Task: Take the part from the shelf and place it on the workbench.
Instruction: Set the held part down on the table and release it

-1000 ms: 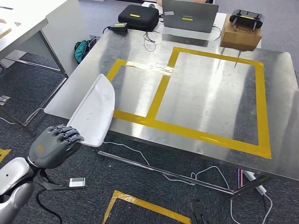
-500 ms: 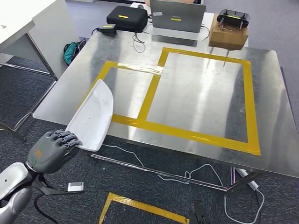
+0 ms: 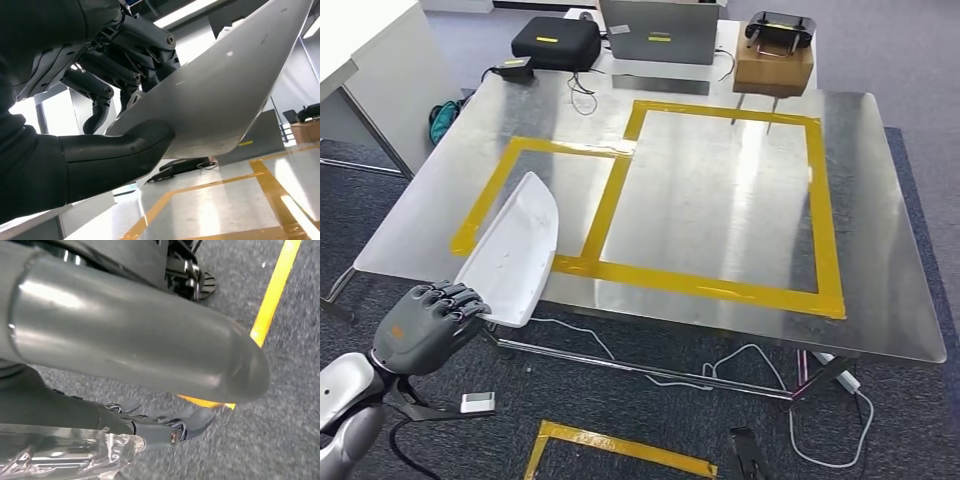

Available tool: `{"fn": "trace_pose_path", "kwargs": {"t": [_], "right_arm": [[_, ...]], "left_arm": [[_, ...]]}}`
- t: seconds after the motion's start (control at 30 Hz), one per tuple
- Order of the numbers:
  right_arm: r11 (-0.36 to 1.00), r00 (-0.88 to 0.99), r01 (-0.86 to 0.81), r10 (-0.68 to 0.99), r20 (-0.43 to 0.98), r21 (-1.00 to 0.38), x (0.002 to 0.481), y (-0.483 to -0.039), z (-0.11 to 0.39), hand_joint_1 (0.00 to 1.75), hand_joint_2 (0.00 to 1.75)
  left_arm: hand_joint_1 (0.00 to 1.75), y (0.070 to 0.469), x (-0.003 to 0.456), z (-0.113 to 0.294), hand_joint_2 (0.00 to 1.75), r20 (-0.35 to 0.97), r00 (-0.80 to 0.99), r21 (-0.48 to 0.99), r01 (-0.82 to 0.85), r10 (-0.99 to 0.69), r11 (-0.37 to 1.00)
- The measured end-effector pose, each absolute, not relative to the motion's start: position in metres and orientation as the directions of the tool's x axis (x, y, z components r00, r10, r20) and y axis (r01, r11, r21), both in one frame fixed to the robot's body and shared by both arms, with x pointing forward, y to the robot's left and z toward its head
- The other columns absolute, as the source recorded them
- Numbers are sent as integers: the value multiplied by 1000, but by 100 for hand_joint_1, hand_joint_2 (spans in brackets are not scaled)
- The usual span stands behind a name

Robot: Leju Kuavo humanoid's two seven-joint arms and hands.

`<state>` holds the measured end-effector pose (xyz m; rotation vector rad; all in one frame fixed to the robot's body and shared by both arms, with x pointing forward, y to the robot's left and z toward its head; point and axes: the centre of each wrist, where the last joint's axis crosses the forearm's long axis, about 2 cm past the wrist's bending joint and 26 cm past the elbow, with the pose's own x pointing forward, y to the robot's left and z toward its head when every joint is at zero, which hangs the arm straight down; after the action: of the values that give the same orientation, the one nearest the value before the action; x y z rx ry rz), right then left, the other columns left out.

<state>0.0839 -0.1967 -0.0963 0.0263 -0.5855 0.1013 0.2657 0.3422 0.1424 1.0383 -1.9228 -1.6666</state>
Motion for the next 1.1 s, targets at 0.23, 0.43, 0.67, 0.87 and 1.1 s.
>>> {"fn": "trace_pose_path", "kwargs": {"t": [0.23, 0.43, 0.67, 0.87, 1.1], "right_arm": [[992, 827, -128, 118, 549, -21, 84, -198, -96, 0, 0], [990, 825, -136, 126, 551, -23, 85, -197, -96, 0, 0], [989, 829, -144, 129, 545, -15, 85, -197, -96, 0, 0], [984, 825, -176, 144, 547, 6, 86, -196, -96, 0, 0], [977, 817, -211, 167, 552, 17, 88, -194, -95, 0, 0]], "left_arm": [[145, 342, 264, 142, 175, -172, -647, 961, -274, -743, 17], [145, 343, 264, 142, 175, -171, -647, 962, -274, -743, 16], [145, 342, 264, 142, 175, -168, -648, 963, -270, -743, 18], [145, 335, 274, 149, 175, -183, -669, 965, -262, -721, -2], [145, 300, 293, 159, 175, -185, -715, 965, -263, -674, 15]]}}
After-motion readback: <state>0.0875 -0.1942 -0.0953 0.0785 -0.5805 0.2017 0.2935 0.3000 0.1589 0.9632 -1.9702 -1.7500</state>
